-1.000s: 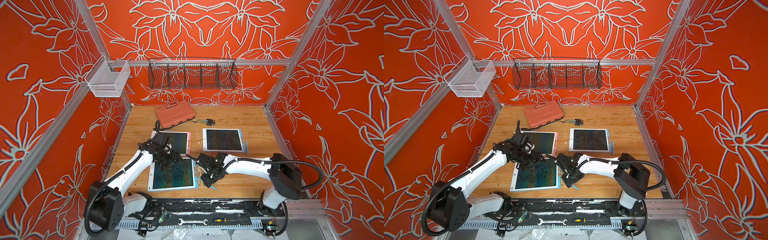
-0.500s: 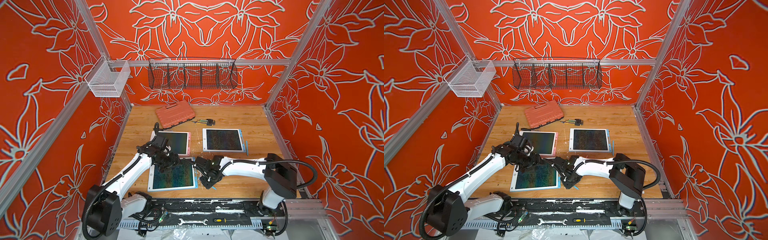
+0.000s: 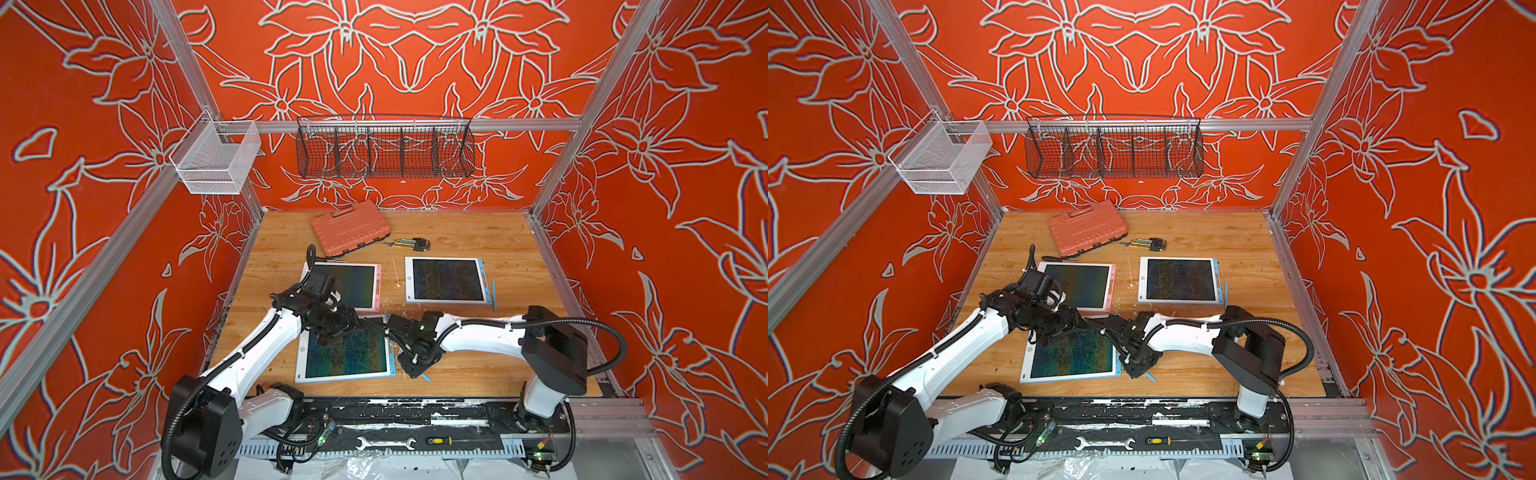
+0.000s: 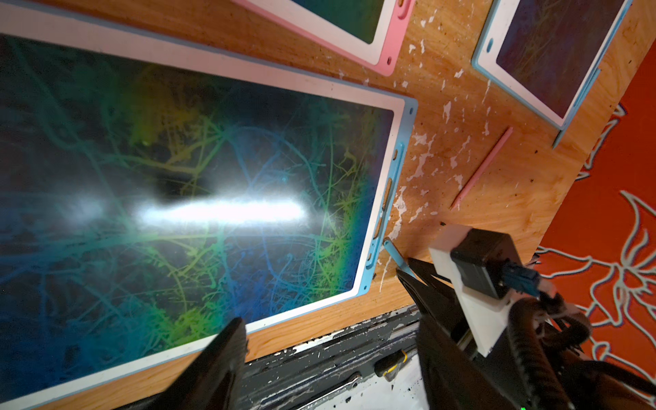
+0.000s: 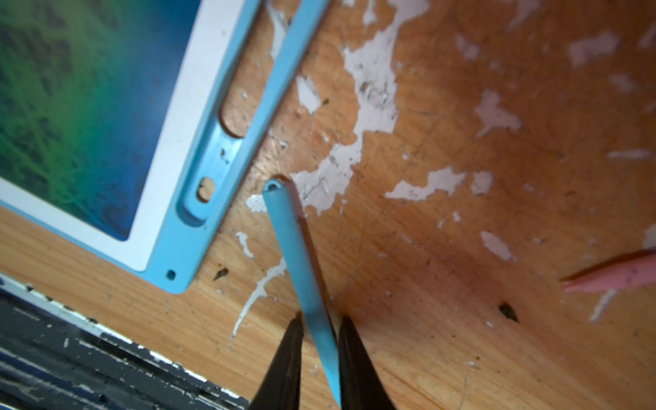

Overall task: Place the stylus back onto the writing tablet
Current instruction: Pick up the stylus from the center of the board.

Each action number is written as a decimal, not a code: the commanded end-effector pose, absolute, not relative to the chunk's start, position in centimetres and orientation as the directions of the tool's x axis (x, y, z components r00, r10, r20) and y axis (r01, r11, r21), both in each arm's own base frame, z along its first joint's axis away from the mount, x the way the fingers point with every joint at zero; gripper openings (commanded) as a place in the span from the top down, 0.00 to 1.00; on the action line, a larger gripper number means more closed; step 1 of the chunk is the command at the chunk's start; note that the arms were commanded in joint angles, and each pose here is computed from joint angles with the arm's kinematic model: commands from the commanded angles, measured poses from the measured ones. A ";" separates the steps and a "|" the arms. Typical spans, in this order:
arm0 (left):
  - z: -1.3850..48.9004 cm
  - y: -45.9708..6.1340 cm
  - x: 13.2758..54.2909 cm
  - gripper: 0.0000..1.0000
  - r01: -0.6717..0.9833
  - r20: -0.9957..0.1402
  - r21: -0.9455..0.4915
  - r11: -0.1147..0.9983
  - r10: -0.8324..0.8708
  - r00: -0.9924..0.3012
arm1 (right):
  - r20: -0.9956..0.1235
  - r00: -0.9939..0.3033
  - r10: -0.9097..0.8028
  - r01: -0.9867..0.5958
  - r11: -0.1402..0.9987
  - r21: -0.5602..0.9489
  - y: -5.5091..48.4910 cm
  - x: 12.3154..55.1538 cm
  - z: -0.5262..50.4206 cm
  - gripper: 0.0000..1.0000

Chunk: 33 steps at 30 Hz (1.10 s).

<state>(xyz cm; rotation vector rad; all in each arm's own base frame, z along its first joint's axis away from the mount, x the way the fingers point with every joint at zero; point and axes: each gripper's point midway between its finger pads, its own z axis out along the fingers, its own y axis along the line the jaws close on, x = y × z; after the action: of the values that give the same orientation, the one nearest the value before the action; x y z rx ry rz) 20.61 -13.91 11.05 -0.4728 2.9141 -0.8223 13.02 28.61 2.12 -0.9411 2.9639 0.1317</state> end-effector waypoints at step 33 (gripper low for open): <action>10.9 -13.6 20.4 0.27 -0.279 0.017 -0.528 0.802 -0.319 -0.948 | -0.022 -0.915 -0.402 -0.400 0.914 -0.063 26.3 13.1 0.7 0.98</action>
<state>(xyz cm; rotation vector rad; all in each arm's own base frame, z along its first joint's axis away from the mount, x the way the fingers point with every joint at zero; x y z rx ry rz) 20.82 -13.66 11.10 -0.4619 2.9050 -0.8249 13.71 28.07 2.40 -0.6578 3.0041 0.0122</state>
